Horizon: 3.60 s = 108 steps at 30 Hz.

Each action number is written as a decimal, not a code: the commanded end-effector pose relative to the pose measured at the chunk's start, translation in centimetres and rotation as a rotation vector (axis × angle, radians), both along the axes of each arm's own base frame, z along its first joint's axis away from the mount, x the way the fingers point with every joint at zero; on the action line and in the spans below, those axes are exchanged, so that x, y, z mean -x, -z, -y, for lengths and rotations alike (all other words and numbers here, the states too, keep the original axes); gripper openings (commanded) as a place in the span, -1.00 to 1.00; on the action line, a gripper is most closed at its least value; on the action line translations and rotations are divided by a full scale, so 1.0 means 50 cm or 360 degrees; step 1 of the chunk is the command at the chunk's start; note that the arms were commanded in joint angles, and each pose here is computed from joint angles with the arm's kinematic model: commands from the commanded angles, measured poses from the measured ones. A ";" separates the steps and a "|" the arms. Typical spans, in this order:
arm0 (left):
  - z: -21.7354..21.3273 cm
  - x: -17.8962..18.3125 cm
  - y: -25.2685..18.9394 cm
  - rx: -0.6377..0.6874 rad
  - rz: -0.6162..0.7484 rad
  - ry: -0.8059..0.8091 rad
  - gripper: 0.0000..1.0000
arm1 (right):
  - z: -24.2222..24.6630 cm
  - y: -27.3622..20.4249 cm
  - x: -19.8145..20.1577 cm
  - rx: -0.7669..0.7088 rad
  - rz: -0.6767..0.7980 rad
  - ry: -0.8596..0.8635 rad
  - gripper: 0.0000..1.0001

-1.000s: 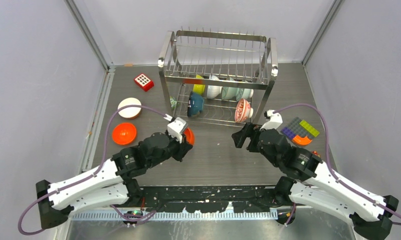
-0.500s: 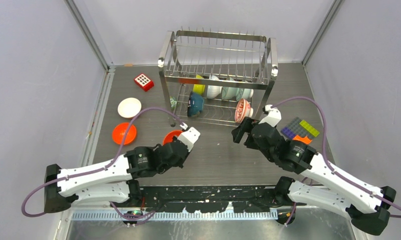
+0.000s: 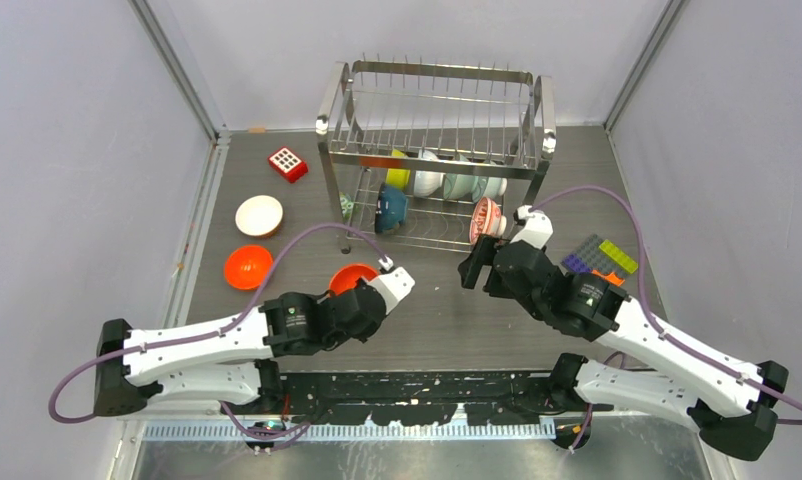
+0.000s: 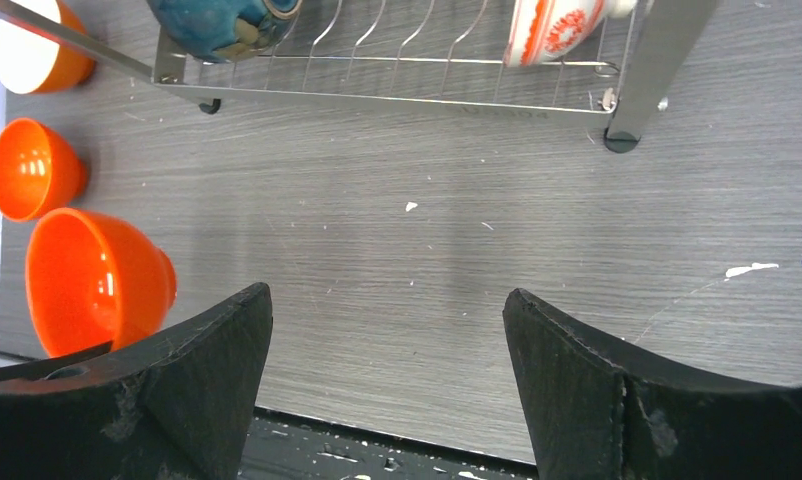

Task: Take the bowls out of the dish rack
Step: Place the bowl with the bowl.

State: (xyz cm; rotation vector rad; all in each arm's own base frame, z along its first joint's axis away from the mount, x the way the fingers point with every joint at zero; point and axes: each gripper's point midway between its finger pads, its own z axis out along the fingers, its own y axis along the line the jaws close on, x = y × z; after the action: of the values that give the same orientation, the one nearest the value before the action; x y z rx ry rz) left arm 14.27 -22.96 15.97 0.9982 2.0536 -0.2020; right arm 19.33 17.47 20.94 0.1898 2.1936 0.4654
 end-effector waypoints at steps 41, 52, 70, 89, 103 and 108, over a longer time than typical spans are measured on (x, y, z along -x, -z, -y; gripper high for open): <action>0.035 0.150 -0.059 -0.0022 0.0114 0.1273 -1.00 | -0.265 -0.031 0.025 0.0114 -0.0141 -0.0705 0.80; 0.015 0.155 -0.050 -0.0016 0.0102 0.1256 -1.00 | -0.279 -0.039 0.025 0.0056 -0.0098 -0.0745 0.82; 0.011 0.161 -0.077 0.0014 0.0137 0.1307 -1.00 | -0.331 -0.020 0.060 0.0075 -0.0212 -0.0959 0.62; 0.004 0.158 -0.079 0.0002 0.0145 0.1292 -1.00 | -0.343 0.063 0.088 0.0271 -0.0318 -0.1020 -0.45; 0.008 0.106 -0.118 0.0211 0.0154 0.0815 0.26 | -0.291 0.043 0.031 0.0317 -0.0117 -0.0721 -0.98; 0.011 0.073 -0.159 0.0417 0.0143 0.0484 0.44 | -0.261 0.037 -0.001 0.0356 -0.0005 -0.0564 -0.98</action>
State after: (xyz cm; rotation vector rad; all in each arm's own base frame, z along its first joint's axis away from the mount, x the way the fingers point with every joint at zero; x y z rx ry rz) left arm 8.70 -22.70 19.81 1.4551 1.6890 -0.5038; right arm 16.98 31.38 16.08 -0.4844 2.4094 0.4134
